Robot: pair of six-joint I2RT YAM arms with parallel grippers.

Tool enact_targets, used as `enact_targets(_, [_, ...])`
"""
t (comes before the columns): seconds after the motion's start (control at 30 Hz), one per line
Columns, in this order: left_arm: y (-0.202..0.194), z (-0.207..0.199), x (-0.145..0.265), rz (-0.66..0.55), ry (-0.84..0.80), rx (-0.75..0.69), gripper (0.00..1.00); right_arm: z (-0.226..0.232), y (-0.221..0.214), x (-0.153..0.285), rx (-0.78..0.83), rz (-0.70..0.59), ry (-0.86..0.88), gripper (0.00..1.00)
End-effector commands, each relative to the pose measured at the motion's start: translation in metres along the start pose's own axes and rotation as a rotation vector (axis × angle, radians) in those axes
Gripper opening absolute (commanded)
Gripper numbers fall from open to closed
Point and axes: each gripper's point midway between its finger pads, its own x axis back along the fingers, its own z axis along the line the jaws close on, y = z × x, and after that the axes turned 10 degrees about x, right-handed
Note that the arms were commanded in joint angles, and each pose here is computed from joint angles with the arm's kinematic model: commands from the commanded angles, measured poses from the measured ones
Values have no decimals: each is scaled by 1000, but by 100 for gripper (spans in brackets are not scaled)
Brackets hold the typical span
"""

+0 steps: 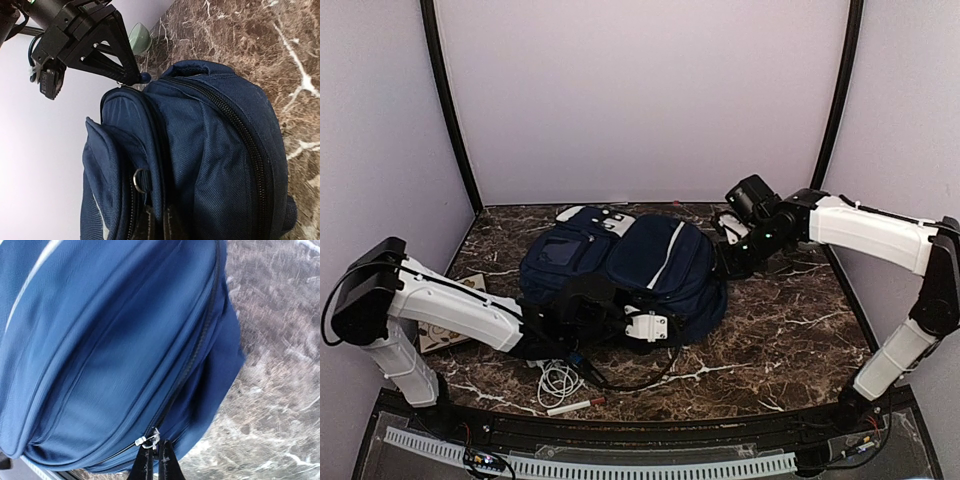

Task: Pack the student bag
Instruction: Zip the student bag into the second largest pocket of the bag.

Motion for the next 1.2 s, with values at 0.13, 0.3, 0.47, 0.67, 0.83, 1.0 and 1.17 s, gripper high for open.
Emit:
enact_targets(0.13, [-30, -56, 75, 67, -411, 103, 0, -129, 49, 21, -2, 7, -478, 0])
enact_targets(0.3, [-42, -71, 91, 127, -498, 98, 0, -169, 85, 11, 6, 24, -562, 0])
enact_targets(0.47, [-37, -69, 101, 96, -494, 149, 0, -148, 98, -22, 51, 16, -378, 0])
enact_targets(0.67, [-17, -2, 101, 81, -260, 471, 70, -82, 85, -34, 76, -103, -36, 0])
enact_targets(0.83, [-61, 63, 125, 249, -108, 1042, 85, -59, 63, -52, 62, -111, 78, 0])
enact_targets(1.0, [-150, 58, 158, 605, 83, 1382, 50, -56, 52, -66, 46, -96, 105, 0])
enact_targets(1.17, [-205, 15, 167, 780, 158, 1603, 44, -48, 47, -69, 46, -93, 127, 0])
